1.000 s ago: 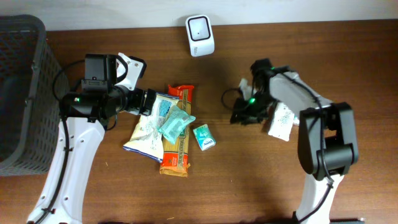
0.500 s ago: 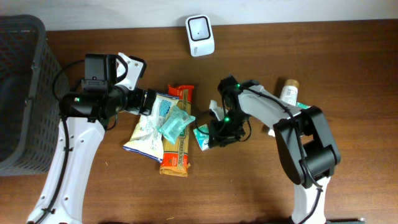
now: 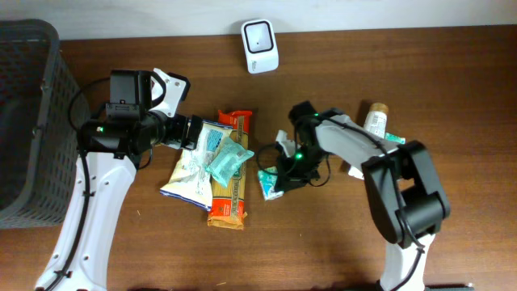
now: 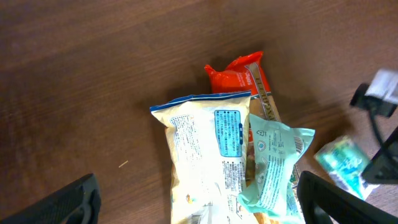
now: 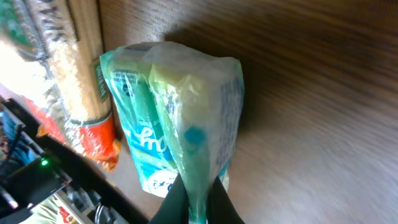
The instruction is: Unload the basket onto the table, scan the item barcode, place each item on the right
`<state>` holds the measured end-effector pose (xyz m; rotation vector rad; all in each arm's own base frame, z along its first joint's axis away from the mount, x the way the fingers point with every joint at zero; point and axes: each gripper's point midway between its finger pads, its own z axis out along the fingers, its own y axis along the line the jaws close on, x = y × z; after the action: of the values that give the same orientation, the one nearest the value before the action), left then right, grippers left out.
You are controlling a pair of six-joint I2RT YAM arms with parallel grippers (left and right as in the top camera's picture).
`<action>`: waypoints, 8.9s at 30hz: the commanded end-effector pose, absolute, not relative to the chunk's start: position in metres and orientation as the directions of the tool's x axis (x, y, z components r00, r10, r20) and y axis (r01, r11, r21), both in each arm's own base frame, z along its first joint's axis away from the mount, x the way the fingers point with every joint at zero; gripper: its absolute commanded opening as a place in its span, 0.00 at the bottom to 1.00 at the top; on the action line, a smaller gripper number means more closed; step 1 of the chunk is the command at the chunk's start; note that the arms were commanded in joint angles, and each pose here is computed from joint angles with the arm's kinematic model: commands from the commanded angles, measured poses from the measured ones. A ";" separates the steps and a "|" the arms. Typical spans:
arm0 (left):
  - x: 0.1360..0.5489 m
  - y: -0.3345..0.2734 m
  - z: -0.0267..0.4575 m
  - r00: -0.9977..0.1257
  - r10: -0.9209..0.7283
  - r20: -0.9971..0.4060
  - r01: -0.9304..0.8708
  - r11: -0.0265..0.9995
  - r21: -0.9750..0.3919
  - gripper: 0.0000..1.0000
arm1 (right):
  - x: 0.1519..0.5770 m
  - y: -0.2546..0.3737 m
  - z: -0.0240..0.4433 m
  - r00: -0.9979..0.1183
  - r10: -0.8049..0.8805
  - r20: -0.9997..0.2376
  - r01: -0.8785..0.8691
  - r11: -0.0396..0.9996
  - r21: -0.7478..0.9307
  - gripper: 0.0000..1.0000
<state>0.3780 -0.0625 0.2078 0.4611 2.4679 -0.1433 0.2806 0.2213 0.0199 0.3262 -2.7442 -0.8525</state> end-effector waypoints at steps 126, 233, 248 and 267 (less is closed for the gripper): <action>0.378 -0.061 0.215 -0.733 0.303 -0.608 0.367 0.930 0.021 0.99 | 0.379 0.204 0.071 -0.519 -0.817 -0.252 -0.855 0.502 0.133 0.10; 0.378 -0.061 0.215 -0.733 0.303 -0.608 0.367 0.930 0.021 0.99 | 0.690 0.224 0.198 -0.130 -0.872 -0.473 -0.092 0.485 -0.869 0.04; 0.378 -0.061 0.215 -0.733 0.303 -0.608 0.367 0.930 0.021 0.99 | 0.646 0.210 0.279 -0.214 -0.710 -0.671 -0.147 0.703 -0.696 0.04; 0.378 -0.061 0.215 -0.733 0.303 -0.608 0.367 0.930 0.021 0.99 | 0.397 0.033 0.080 -0.997 0.024 0.071 0.038 0.979 0.200 0.41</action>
<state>0.3777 -0.0624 0.2082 0.4610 2.4684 -0.1429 0.4009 0.0249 0.0746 0.0165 -3.0767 -0.1306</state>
